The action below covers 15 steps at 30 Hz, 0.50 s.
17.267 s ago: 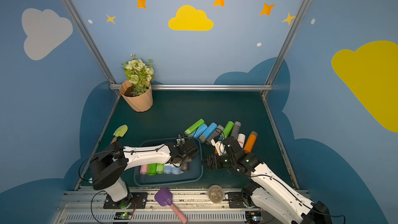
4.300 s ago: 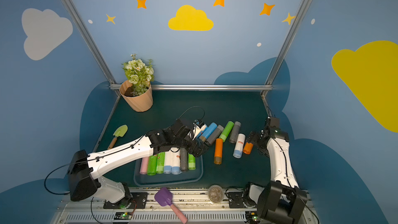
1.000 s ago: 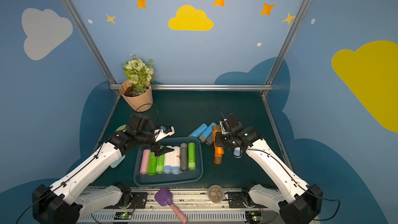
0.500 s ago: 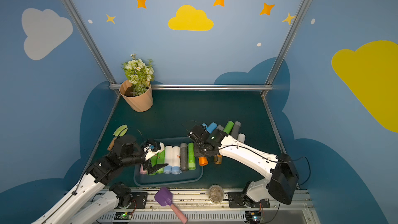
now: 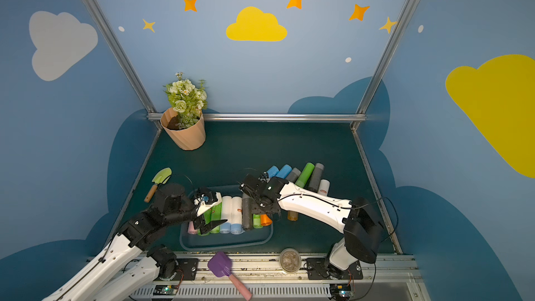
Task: Put the roll of trash bags into the storage box
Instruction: Place the roll of trash bags in the storage box.
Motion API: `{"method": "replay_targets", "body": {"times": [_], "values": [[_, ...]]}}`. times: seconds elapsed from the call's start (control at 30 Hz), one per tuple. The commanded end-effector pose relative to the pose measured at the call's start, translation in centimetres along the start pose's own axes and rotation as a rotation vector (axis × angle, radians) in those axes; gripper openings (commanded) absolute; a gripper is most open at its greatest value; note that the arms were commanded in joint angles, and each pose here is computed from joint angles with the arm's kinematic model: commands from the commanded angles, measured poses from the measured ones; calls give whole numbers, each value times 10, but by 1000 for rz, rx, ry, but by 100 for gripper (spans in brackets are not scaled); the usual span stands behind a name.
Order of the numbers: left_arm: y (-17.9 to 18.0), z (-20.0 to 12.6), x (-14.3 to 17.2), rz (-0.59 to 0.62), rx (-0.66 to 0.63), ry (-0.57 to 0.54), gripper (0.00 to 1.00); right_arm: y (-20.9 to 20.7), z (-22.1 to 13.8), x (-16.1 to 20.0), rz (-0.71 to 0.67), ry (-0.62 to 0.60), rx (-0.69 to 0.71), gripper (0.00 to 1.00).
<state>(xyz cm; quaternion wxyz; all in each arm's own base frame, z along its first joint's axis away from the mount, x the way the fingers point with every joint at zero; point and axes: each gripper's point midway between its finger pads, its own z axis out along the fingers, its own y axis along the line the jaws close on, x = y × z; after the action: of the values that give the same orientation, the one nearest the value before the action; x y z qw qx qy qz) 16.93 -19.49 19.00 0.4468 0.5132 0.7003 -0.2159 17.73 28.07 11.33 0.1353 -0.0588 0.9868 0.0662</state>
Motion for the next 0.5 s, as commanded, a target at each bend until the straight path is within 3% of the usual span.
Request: {"method": "replay_targets", "body": {"times": [0.0,0.47], "values": [[-2,-1,-4,5,7,-14,100,-6,3,-1,34,-19,50,19],[-5,-3,-2,15,14,-11,100,-12,25,5,8,31,209,18]]}}
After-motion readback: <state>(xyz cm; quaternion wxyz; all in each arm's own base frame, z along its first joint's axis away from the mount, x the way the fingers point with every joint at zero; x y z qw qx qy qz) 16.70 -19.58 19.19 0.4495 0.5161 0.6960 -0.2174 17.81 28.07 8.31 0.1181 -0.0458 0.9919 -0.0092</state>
